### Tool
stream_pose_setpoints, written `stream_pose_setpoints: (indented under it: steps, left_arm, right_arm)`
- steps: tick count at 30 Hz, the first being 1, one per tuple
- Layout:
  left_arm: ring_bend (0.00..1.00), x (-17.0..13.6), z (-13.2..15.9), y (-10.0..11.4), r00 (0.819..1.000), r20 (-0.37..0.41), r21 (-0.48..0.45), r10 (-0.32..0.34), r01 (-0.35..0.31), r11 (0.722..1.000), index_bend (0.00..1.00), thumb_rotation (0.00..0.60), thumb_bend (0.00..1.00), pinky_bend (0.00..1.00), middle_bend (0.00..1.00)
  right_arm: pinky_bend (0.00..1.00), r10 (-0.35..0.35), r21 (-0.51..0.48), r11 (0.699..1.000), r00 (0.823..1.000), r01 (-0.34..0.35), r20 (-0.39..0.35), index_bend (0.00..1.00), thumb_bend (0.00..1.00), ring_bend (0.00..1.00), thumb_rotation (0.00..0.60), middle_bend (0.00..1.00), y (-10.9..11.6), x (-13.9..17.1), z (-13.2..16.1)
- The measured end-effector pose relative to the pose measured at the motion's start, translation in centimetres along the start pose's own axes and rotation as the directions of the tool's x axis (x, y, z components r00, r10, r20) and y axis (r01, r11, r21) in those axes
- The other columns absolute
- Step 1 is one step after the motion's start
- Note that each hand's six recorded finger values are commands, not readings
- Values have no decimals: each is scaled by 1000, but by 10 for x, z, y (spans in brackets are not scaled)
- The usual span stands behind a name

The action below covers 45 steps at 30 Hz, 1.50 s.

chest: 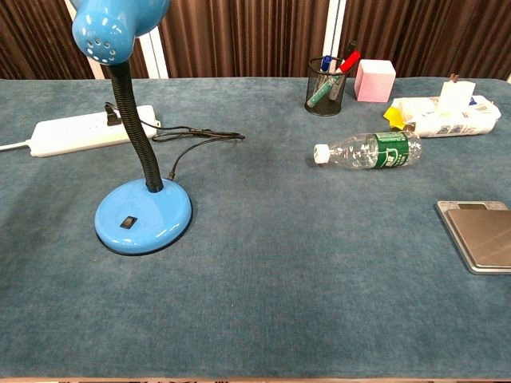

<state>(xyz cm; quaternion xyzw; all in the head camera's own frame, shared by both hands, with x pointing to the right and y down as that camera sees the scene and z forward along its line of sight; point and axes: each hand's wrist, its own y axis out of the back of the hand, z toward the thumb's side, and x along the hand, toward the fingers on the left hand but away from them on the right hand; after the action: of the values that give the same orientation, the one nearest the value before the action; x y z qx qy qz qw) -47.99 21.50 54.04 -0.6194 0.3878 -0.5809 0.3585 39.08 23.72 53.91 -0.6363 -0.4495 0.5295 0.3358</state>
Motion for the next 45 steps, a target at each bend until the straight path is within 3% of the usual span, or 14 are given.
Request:
stream_pose_setpoints:
  steps: [30, 32, 38, 42, 45]
  left_arm:
    - [0, 0, 0, 1, 1000, 6, 0, 6, -6, 1000, 113, 600, 45, 69, 103]
    - [26, 0, 0, 0, 1000, 7, -1, 5, -5, 1000, 112, 600, 45, 123, 114]
    - [303, 2, 6, 4, 999, 30, -7, 39, -39, 999, 114, 600, 133, 495, 297]
    - [567, 2, 22, 1, 994, 92, -29, 61, -58, 998, 138, 600, 349, 687, 505]
    - [686, 4, 38, -6, 986, 163, -42, 38, -32, 999, 129, 600, 490, 785, 628]
  right_arm:
    - [0, -16, -6, 1000, 1000, 16, 12, 7, 109, 38, 600, 18, 5, 1, -3]
    - [0, -18, -6, 1000, 1000, 18, 14, 7, 109, 38, 600, 19, 5, 1, -3]
    - [0, -25, -10, 1000, 999, 25, 21, 7, 109, 38, 600, 19, 8, 1, -5]
    - [0, -25, -14, 1000, 999, 26, 23, 7, 109, 38, 600, 18, 9, 1, -6]
    - [0, -27, -16, 999, 999, 28, 25, 7, 109, 38, 600, 18, 9, 1, -6]
